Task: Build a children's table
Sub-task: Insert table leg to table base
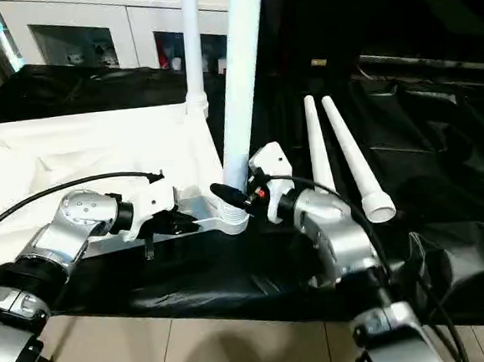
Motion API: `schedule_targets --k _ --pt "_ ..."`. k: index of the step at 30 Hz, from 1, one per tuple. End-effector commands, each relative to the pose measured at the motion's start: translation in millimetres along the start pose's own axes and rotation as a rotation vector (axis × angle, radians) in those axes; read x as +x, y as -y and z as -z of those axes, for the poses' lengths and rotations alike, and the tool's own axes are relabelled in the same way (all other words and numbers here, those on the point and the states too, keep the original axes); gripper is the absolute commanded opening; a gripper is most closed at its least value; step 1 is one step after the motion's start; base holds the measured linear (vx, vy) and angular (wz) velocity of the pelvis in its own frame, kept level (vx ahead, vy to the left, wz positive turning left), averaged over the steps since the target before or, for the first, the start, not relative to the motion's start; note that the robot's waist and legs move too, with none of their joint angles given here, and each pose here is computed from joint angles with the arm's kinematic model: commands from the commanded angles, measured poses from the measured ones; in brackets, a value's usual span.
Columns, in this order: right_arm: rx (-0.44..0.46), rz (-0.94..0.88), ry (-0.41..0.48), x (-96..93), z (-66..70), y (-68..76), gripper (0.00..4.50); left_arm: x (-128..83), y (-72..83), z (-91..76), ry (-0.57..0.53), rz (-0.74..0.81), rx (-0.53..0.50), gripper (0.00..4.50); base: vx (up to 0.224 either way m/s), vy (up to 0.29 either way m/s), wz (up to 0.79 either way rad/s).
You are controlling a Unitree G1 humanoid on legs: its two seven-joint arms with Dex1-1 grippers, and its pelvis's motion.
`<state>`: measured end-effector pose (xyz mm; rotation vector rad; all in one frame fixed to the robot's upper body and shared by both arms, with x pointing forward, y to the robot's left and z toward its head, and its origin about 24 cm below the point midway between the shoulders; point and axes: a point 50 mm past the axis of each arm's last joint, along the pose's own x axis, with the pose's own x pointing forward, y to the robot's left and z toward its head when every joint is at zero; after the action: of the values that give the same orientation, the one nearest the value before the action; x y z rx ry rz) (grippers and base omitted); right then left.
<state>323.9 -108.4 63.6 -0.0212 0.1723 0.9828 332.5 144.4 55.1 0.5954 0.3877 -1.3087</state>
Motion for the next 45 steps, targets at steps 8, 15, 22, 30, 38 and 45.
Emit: schedule_targets --k 8,15,22,30,38,45 --pt "0.087 -0.125 -0.169 -15.5 47.2 -7.2 1.87 0 8.2 -11.2 0.04 0.134 0.092 0.0 0.0 0.0 0.0" --pt "0.073 -0.195 -0.186 -20.0 53.1 -6.2 1.87 -2 18.4 -11.3 0.051 0.255 0.113 0.0 0.0 0.0 0.0" --pt "0.069 -0.234 -0.192 -21.0 53.5 -5.4 1.87 -3 21.0 -11.9 0.043 0.3 0.126 0.0 0.0 0.0 0.0" --pt "0.046 -0.064 -0.24 -18.1 60.2 4.7 1.87 1 2.7 -17.8 0.021 0.126 0.113 0.0 0.0 0.0 0.0" --pt "0.229 0.398 -0.275 -5.9 76.3 19.1 1.87 8 -26.6 -17.9 -0.077 -0.152 -0.05 0.0 -0.064 0.025 -0.04" --pt "0.396 0.663 -0.287 13.8 77.2 18.5 1.86 19 -41.6 -22.0 -0.17 -0.369 -0.137 0.0 -0.006 -0.038 -0.14"
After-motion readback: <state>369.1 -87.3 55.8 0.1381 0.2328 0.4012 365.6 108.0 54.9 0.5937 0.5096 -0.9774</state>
